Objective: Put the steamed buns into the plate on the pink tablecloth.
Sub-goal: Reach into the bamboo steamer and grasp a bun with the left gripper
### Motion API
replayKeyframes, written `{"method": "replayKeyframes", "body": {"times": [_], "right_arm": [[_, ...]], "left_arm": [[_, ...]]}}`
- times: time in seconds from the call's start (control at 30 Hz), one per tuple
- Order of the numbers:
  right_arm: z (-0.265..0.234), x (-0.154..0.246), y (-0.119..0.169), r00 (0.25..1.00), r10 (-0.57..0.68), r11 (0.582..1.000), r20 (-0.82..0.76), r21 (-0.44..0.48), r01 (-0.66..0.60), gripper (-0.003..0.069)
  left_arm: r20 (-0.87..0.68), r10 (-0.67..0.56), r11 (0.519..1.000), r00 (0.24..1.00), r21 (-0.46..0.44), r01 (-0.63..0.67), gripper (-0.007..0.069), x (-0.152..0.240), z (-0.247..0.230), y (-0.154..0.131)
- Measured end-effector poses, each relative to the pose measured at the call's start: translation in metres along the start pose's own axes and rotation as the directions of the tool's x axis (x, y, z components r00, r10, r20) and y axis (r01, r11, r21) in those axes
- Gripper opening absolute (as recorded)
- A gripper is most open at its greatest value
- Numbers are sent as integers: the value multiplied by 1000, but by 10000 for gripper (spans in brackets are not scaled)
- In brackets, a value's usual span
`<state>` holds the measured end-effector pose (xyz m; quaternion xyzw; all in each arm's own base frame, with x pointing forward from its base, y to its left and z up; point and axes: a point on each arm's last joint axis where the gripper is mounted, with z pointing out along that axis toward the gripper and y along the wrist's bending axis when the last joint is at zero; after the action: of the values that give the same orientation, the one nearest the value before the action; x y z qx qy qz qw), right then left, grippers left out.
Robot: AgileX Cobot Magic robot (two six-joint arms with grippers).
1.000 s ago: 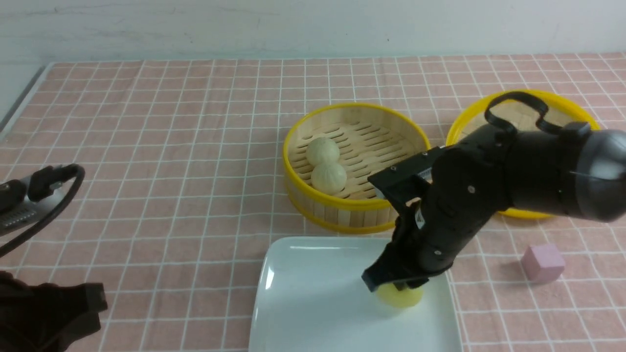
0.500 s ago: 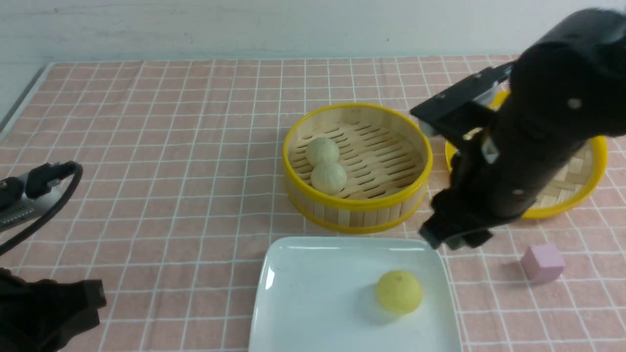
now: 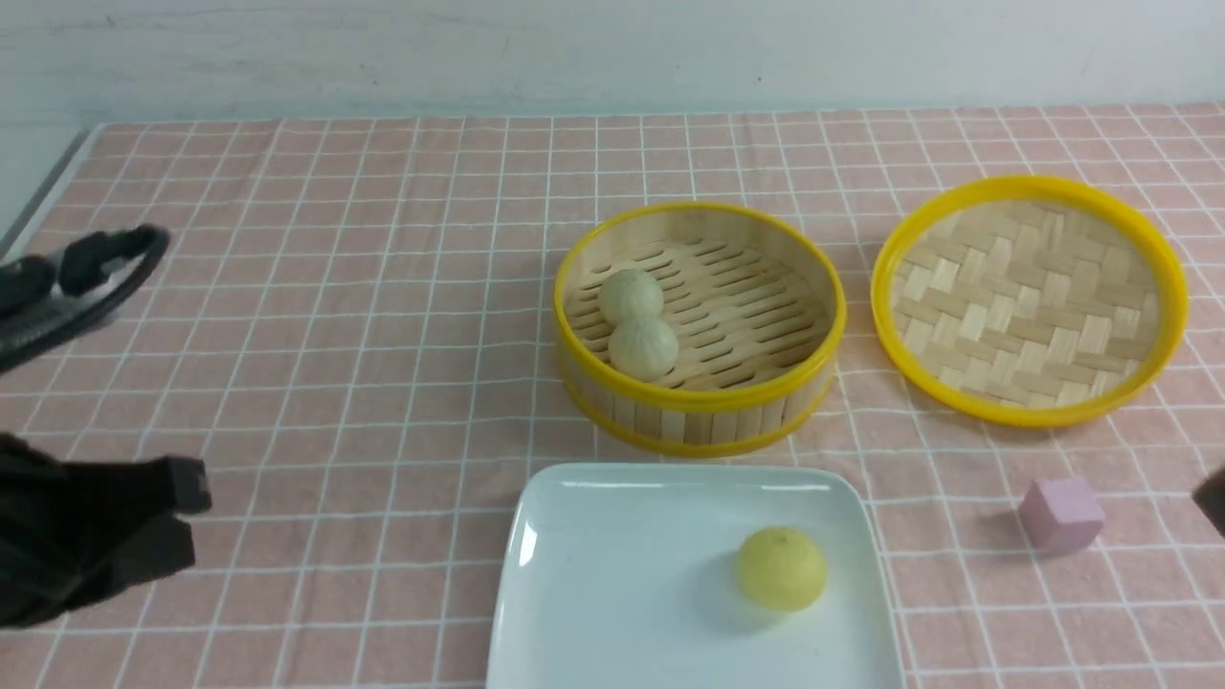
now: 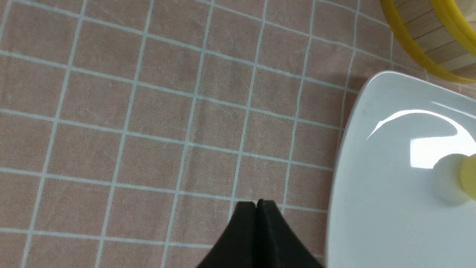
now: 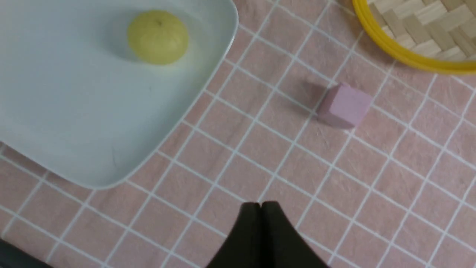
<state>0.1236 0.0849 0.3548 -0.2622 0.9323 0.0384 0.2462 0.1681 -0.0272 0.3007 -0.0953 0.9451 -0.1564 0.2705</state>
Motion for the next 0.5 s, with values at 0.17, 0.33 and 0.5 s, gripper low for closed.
{"method": "replayKeyframes", "body": {"times": [0.17,0.33,0.5], "right_arm": [[11,33,-3,999,-11,1000,53,9,11,-10],[27,58,-6,994,-34,999,101,30,31,-7],[39,65,-6,994,-53,998,94,47,48,-6]], "left_arm": [[-66,96,990,993,114,-88,1,-29,13,-29],[-111,239,947,965,248,-206,1,-48,51,-91],[-110,301,929,947,260,-265,46,-65,91,-143]]}}
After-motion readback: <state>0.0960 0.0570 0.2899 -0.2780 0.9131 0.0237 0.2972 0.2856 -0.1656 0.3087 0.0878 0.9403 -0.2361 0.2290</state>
